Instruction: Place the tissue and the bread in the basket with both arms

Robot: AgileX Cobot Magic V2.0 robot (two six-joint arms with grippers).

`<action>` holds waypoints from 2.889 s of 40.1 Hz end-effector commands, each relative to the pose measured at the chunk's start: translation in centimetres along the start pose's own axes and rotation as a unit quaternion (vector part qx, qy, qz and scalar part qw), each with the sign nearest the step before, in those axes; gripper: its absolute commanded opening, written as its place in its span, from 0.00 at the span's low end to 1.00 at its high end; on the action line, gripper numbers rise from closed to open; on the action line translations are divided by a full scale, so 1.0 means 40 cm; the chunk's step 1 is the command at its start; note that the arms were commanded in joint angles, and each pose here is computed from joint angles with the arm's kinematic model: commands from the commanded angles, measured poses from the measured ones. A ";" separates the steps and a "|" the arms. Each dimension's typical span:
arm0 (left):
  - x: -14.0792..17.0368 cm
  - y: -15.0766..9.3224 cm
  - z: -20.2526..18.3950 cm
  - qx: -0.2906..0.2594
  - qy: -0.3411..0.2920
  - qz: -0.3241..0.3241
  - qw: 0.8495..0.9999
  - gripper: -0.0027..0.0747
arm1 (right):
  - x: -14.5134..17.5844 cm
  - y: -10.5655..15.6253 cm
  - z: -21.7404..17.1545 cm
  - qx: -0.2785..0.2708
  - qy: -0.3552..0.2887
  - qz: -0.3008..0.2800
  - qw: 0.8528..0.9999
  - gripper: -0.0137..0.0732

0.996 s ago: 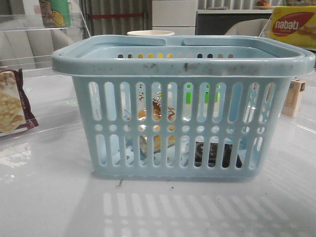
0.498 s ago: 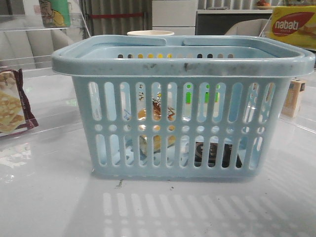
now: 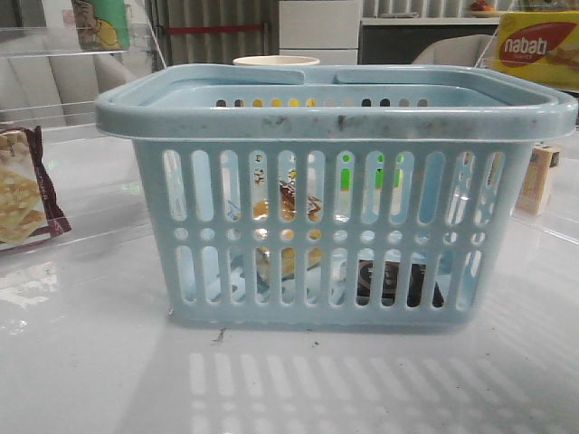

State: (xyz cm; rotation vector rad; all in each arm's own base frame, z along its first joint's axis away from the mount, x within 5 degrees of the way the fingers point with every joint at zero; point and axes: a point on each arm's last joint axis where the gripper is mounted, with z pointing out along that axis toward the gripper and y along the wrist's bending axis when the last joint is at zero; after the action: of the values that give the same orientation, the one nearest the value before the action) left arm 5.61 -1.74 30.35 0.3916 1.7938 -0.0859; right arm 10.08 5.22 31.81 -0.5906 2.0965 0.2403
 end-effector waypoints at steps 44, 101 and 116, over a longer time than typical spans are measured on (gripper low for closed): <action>0.225 0.001 0.045 -0.129 -0.180 -0.091 0.971 0.15 | -0.033 -0.002 -0.014 0.003 -0.046 -0.004 0.999 0.22; 0.222 -0.002 0.045 -0.117 -0.184 -0.092 0.972 0.15 | -0.033 -0.002 -0.014 0.003 -0.046 -0.004 0.999 0.22; 0.223 -0.002 0.045 -0.117 -0.183 -0.092 0.972 0.15 | 0.005 -0.019 -0.039 0.039 -0.062 0.016 0.997 0.22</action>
State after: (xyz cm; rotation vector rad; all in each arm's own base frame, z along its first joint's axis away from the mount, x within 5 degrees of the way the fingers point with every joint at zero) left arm 5.62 -0.35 20.41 0.0472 1.5645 -0.0498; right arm 9.39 4.52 31.45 -0.5502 2.0859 0.2297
